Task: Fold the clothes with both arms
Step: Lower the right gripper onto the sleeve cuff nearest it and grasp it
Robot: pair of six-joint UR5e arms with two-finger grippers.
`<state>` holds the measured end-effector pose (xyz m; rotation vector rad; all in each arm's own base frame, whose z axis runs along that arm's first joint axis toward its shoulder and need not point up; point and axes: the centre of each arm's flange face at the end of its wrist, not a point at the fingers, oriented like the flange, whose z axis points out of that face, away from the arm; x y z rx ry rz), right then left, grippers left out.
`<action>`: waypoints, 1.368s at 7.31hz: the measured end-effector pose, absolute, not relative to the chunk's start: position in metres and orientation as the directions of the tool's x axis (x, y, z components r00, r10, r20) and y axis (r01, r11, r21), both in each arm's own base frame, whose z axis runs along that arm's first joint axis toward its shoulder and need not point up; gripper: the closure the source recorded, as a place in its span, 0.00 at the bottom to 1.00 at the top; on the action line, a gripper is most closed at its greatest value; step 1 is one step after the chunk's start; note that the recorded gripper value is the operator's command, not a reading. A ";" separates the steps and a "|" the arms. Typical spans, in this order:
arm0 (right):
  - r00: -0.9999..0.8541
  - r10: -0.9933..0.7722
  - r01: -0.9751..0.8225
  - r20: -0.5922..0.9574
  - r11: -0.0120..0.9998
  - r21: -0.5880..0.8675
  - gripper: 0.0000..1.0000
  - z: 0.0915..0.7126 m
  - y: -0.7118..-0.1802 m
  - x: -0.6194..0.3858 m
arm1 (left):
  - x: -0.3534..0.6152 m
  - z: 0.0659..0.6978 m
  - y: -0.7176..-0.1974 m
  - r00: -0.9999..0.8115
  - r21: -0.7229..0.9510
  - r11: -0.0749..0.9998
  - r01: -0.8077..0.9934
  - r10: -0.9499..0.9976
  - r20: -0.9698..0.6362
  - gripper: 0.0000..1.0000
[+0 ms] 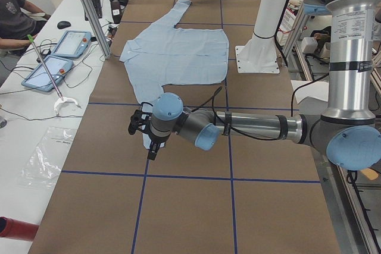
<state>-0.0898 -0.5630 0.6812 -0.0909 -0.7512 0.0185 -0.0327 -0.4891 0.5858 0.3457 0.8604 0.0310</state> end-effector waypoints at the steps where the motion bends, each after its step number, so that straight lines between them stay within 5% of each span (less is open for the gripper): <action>1: 0.733 0.050 0.024 0.678 0.995 -0.099 0.09 0.687 -0.562 -0.094 | -0.033 0.586 -0.489 0.655 0.311 0.944 0.111 0.165 -0.737 0.00; 4: 0.737 0.040 0.050 0.675 0.992 -0.113 0.07 0.699 -0.567 -0.113 | -0.033 0.585 -0.490 0.655 0.312 0.943 0.111 0.166 -0.737 0.00; 6: 0.735 0.037 0.051 0.677 0.993 -0.109 0.17 0.713 -0.566 -0.116 | -0.033 0.585 -0.490 0.655 0.313 0.943 0.111 0.167 -0.737 0.00; 10: 0.730 0.118 -0.008 0.673 0.986 -0.164 0.19 0.714 -0.570 -0.119 | -0.033 0.584 -0.490 0.655 0.314 0.943 0.112 0.167 -0.737 0.00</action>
